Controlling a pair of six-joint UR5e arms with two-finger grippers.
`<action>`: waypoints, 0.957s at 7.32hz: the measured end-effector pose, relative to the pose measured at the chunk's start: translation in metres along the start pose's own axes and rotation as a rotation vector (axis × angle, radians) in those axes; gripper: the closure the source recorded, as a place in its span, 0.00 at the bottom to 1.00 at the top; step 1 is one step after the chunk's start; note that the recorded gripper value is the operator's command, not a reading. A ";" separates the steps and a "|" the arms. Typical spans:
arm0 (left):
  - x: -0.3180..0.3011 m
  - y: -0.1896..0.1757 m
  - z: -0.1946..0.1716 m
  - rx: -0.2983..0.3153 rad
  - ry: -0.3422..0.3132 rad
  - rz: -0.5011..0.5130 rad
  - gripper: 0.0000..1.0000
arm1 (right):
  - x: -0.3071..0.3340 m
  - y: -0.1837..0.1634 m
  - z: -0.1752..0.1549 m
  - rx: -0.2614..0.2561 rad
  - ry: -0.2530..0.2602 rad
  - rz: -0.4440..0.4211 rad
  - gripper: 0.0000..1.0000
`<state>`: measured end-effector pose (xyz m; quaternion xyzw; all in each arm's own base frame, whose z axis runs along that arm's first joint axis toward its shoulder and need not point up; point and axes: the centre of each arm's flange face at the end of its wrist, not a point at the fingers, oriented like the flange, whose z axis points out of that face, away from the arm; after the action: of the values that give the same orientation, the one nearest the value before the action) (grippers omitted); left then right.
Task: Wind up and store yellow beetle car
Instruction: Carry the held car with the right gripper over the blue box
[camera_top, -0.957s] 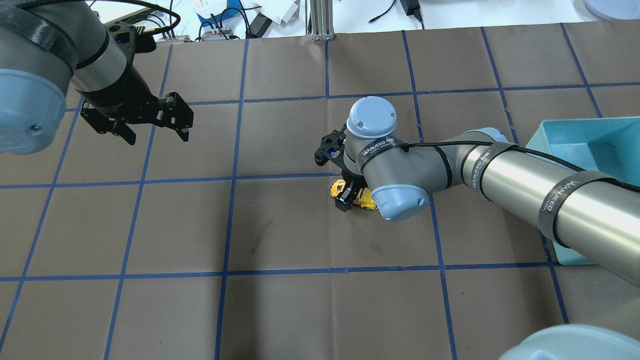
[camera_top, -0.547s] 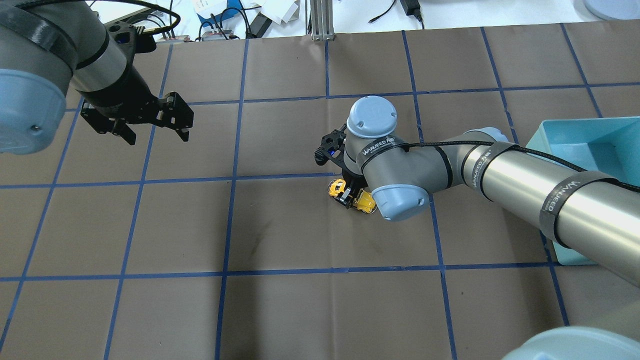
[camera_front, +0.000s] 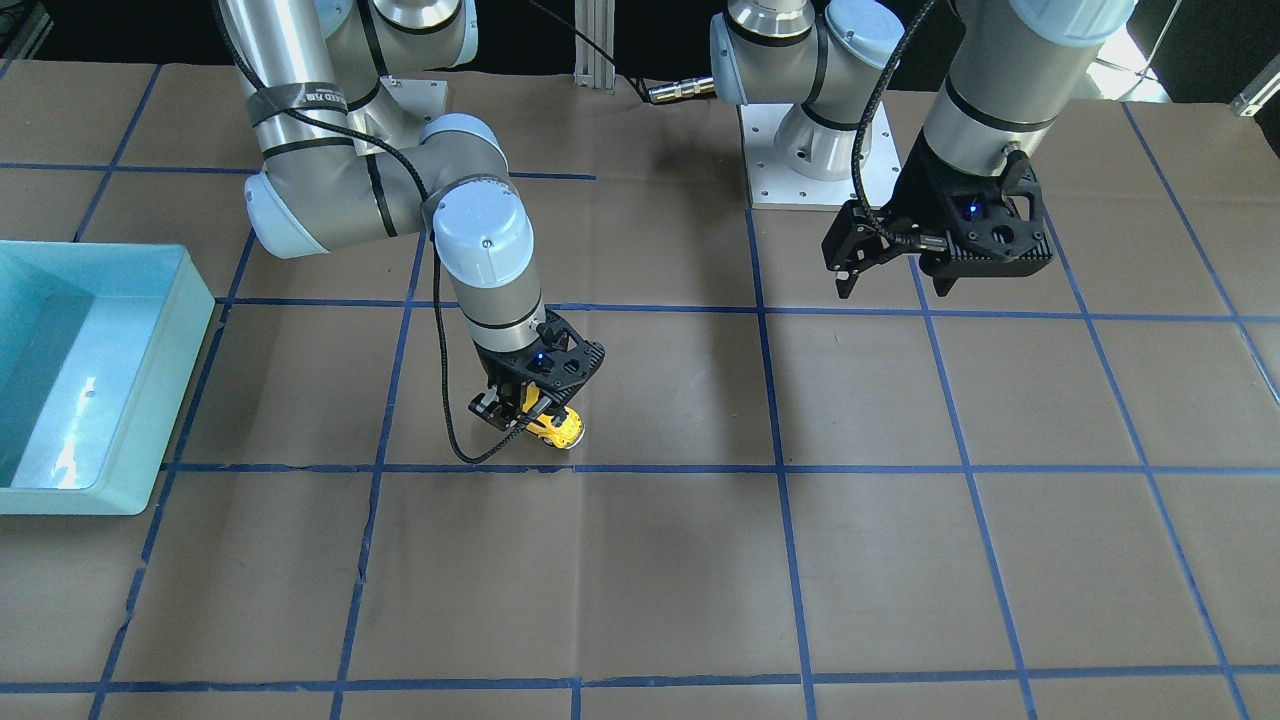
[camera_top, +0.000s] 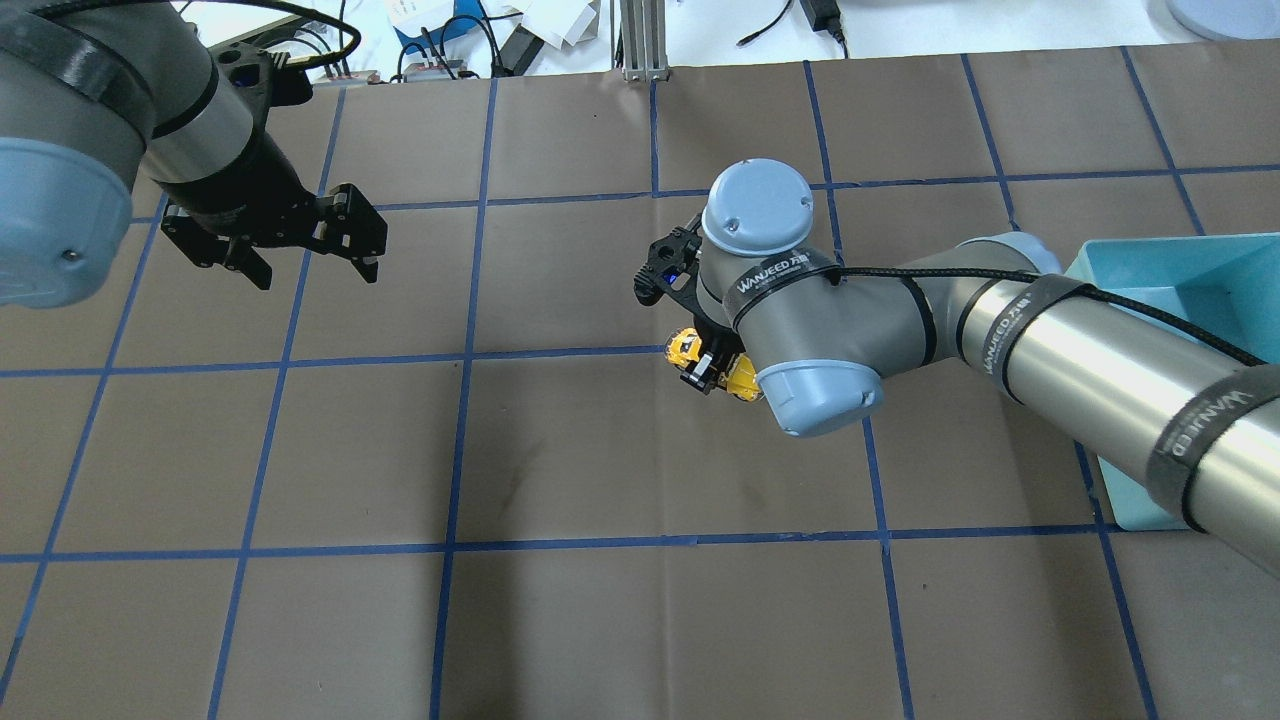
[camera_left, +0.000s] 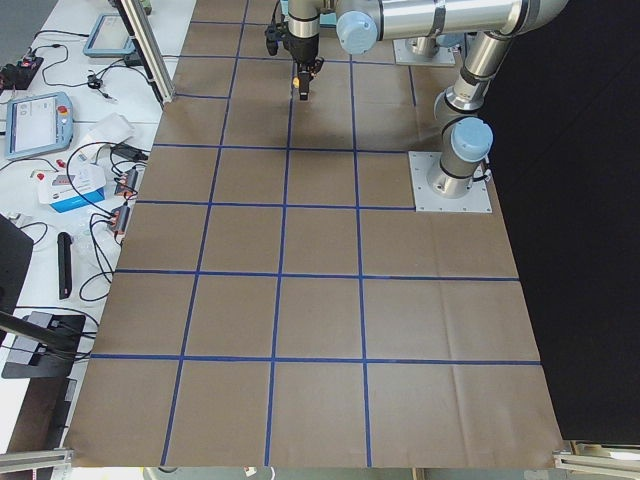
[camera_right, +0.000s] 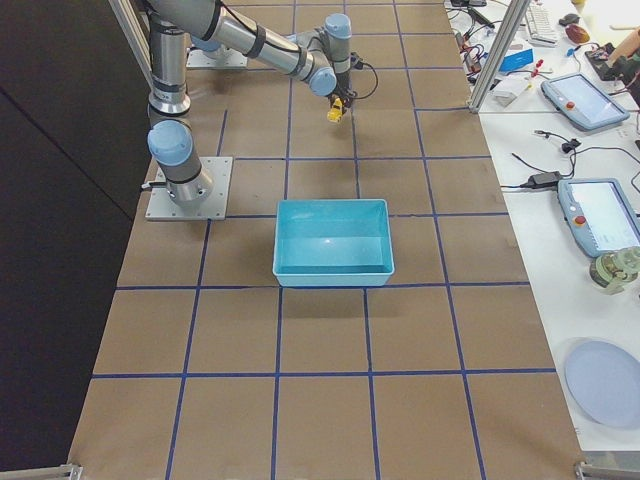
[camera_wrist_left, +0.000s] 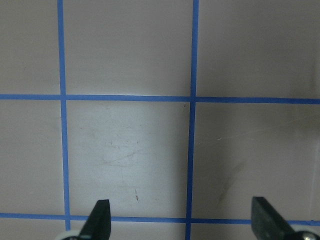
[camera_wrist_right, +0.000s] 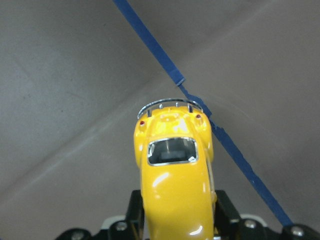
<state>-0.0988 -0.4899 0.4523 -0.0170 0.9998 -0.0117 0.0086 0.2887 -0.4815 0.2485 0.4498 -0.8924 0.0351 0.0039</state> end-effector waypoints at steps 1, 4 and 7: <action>0.000 0.000 0.000 0.000 0.000 0.000 0.00 | 0.001 0.009 -0.016 -0.015 0.000 -0.012 0.58; 0.000 0.000 0.000 -0.001 0.000 0.001 0.00 | 0.027 0.034 -0.031 -0.047 -0.021 -0.043 0.57; 0.000 0.000 0.000 -0.001 0.000 0.001 0.00 | 0.099 0.098 -0.058 -0.070 -0.049 -0.052 0.57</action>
<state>-0.0988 -0.4899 0.4521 -0.0168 0.9998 -0.0114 0.0086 0.1502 -0.4990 0.3046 0.4732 -0.8809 -0.0076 -0.0013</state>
